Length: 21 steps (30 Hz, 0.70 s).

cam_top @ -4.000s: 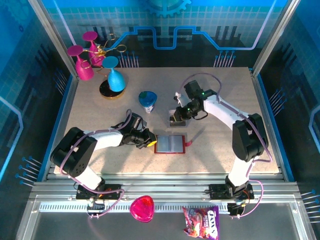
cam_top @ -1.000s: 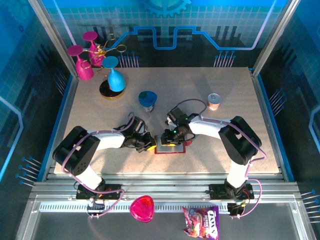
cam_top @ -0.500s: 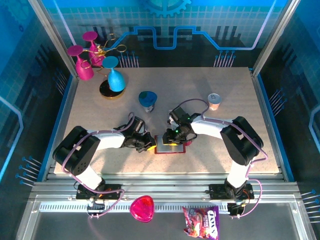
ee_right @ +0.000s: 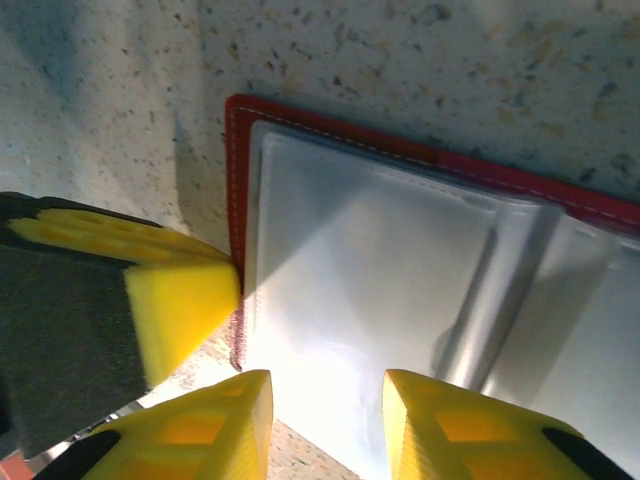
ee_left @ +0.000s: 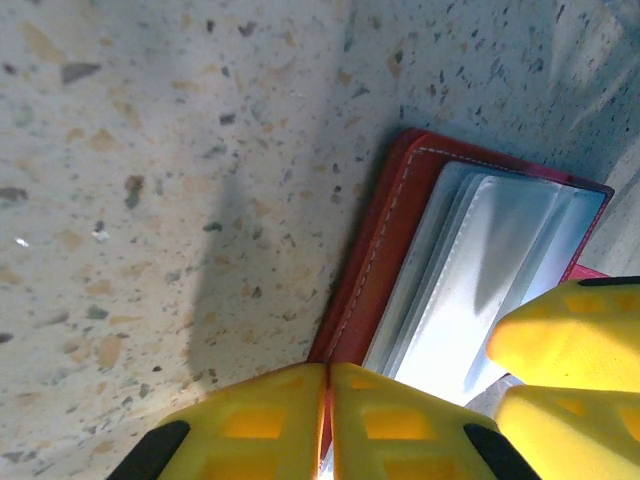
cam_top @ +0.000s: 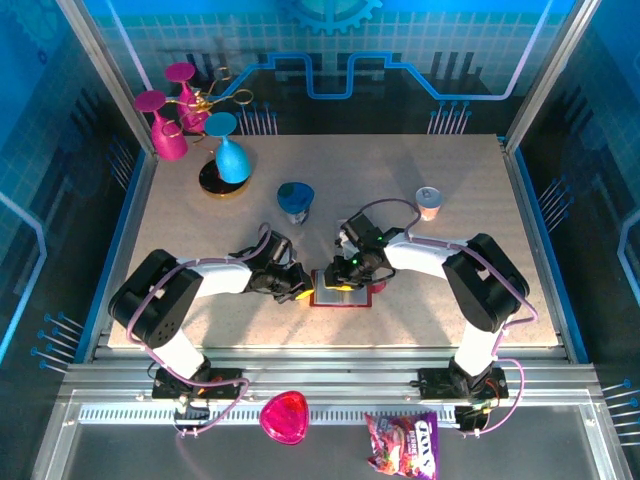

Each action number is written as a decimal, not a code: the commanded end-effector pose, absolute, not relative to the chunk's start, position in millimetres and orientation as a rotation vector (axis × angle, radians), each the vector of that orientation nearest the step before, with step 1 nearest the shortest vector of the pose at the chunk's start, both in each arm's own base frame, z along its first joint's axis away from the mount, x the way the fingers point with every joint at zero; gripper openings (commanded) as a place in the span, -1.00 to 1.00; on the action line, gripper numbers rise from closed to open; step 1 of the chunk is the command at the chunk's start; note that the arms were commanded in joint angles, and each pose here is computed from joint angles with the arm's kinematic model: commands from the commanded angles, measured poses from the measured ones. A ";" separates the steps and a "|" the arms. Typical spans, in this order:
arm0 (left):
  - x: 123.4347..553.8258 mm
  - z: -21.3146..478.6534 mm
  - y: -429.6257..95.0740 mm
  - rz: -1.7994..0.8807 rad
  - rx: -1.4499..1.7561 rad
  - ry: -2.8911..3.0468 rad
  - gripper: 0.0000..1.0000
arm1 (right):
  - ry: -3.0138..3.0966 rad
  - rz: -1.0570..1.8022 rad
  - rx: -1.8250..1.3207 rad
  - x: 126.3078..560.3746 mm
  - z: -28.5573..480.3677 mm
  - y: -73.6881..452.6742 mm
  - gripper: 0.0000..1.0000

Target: Take the credit cards out of the card holder

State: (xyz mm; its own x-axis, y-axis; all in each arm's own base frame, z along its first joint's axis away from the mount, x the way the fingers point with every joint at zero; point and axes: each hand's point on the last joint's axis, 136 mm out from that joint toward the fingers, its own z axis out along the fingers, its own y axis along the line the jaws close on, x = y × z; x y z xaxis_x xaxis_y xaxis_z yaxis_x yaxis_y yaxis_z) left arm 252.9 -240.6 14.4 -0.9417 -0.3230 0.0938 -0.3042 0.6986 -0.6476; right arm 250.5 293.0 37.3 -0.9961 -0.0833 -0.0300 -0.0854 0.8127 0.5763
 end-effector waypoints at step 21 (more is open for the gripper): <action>237.0 -1.0 -234.8 -1.039 -0.520 2.938 -0.78 | 3.023 0.925 -0.080 247.5 25.7 280.2 -0.29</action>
